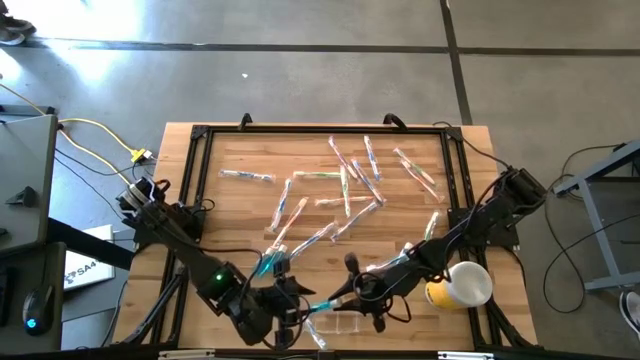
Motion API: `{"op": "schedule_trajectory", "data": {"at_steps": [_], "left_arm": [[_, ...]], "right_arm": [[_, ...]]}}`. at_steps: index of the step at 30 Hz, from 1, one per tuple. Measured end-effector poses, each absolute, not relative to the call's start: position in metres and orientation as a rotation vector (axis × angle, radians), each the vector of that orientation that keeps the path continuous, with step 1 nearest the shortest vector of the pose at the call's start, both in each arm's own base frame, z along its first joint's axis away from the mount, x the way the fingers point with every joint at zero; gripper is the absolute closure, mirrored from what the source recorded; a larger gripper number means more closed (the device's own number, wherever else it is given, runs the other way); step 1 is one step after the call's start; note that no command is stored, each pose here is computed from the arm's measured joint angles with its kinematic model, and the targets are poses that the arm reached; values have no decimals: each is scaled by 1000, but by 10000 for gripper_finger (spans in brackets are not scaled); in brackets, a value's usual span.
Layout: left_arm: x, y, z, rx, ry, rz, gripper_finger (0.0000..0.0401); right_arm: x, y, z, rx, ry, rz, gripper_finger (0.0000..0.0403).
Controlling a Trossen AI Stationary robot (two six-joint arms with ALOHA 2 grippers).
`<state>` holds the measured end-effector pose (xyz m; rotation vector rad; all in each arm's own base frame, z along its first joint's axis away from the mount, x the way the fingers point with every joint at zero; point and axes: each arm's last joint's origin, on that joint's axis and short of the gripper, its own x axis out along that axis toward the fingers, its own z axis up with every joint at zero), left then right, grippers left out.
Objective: Pick & Place toothbrushing station
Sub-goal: Put the mouthwash into the transparent organizer
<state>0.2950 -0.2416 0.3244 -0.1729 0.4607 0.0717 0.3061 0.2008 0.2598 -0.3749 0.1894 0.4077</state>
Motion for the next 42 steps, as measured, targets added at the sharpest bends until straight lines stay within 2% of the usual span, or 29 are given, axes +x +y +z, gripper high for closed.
{"op": "schedule_trajectory", "data": {"at_steps": [5, 11, 18, 23, 42], "left_arm": [[292, -245, 324, -151, 464, 56, 197], [290, -246, 322, -161, 496, 50, 196], [289, -246, 321, -209, 520, 32, 196], [288, -246, 320, -203, 529, 32, 196], [282, -252, 319, -219, 535, 21, 196]], "right_arm": [[297, 213, 256, -361, 229, 432, 312], [285, 224, 251, -331, 314, 370, 312], [288, 222, 268, -206, 471, 275, 312], [286, 221, 269, -123, 541, 273, 312], [316, 215, 226, -67, 677, 325, 309]]}}
